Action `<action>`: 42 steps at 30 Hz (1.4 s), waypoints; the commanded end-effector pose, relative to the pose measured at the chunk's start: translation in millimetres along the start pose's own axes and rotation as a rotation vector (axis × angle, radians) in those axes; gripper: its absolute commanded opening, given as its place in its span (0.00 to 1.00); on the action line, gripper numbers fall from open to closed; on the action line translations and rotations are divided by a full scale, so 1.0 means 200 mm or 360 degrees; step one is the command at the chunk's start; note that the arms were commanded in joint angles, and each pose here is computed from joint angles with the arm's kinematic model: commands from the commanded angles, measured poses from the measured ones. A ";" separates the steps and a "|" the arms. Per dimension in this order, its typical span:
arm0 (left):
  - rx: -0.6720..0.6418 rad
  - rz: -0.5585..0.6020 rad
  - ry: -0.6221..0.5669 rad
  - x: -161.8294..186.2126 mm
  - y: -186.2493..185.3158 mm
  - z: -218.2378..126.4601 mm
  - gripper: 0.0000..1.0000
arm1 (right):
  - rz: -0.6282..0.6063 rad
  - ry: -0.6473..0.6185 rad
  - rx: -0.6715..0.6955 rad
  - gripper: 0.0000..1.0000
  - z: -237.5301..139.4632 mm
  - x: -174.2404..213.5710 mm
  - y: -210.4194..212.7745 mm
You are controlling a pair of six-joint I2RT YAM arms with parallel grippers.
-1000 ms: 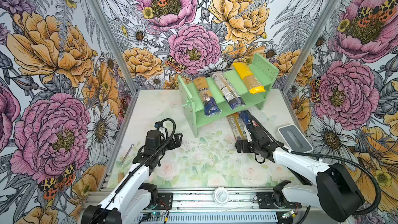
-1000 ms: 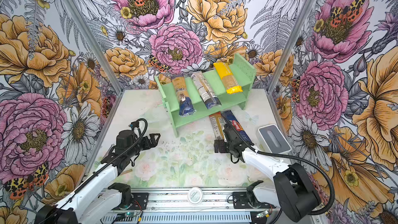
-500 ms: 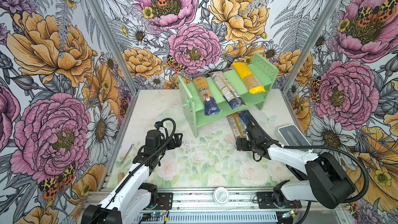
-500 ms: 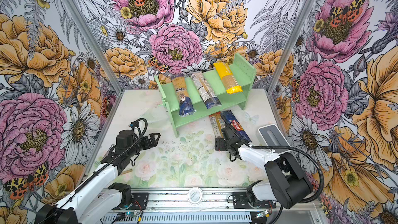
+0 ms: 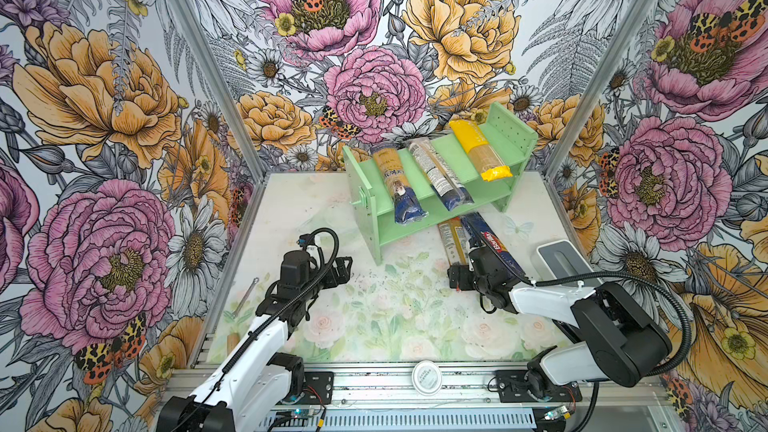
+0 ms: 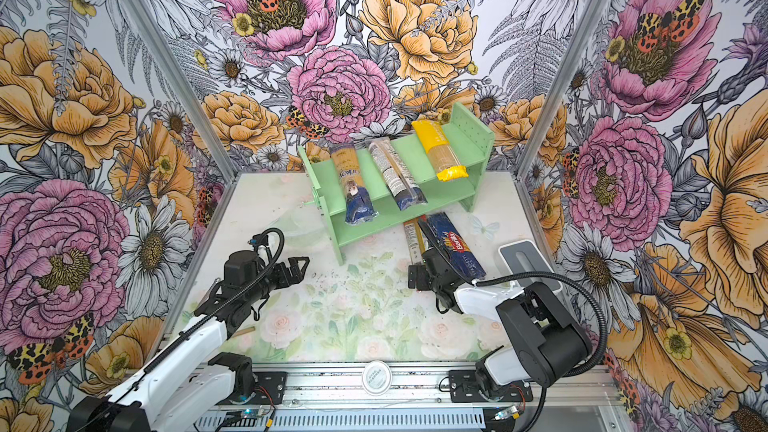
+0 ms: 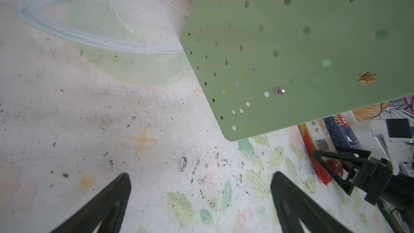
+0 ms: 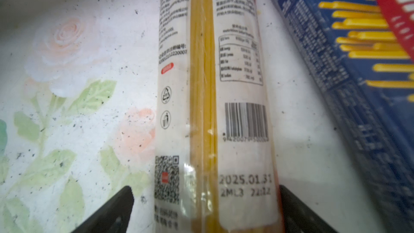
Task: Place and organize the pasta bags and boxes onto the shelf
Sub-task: 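Close the right gripper on the red-and-white bag's near end, then lift the red-and-white bag's near end with the right gripper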
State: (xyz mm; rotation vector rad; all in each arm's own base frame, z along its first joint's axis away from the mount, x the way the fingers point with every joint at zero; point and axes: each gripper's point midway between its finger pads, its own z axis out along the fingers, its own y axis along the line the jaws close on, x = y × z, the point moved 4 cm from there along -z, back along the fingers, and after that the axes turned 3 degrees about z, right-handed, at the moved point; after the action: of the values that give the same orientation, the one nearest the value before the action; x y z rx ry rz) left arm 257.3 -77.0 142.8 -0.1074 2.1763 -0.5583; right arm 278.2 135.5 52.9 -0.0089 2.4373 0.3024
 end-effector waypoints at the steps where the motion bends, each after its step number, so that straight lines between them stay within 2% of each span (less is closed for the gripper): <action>1: 0.0036 -0.0012 -0.0042 -0.02 -0.01 -0.01 0.99 | -0.0017 0.0022 0.0004 0.98 0.02 0.07 0.01; 8: 0.0044 -0.0017 -0.0044 -0.02 -0.01 -0.01 0.99 | -0.0021 0.0014 0.0018 0.95 0.03 0.11 0.05; 18: 0.0044 -0.0018 -0.0054 -0.01 -0.01 -0.02 0.99 | -0.0149 0.0071 0.0114 0.78 0.09 0.23 0.08; 22: 0.0043 -0.0019 -0.0057 -0.01 -0.01 -0.02 0.99 | -0.0157 0.0075 0.0120 0.67 0.10 0.25 0.08; 26: 0.0045 -0.0017 -0.0055 -0.01 -0.01 -0.02 0.99 | -0.0160 0.0067 0.0093 0.48 0.10 0.24 0.09; 32: 0.0038 -0.0018 -0.0051 -0.01 -0.01 -0.02 0.99 | -0.0158 0.0049 0.0039 0.28 0.04 0.20 0.12; 39: 0.0043 -0.0019 -0.0049 -0.02 -0.01 -0.01 0.99 | -0.0177 0.0051 0.0010 0.16 -0.06 0.12 0.15; 41: 0.0047 -0.0018 -0.0046 -0.02 -0.01 -0.01 0.99 | -0.0185 0.0048 -0.0012 0.03 -0.09 0.09 0.17; 42: 0.0047 -0.0020 -0.0045 -0.02 -0.01 -0.01 0.99 | -0.0186 0.0044 -0.0013 0.00 -0.11 0.08 0.17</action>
State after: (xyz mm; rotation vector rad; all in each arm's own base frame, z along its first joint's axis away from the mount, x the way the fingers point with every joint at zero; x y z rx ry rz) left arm 255.6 -76.7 144.1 -0.1054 2.1630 -0.5612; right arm 258.1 164.0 60.1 -0.0979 2.3934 0.2564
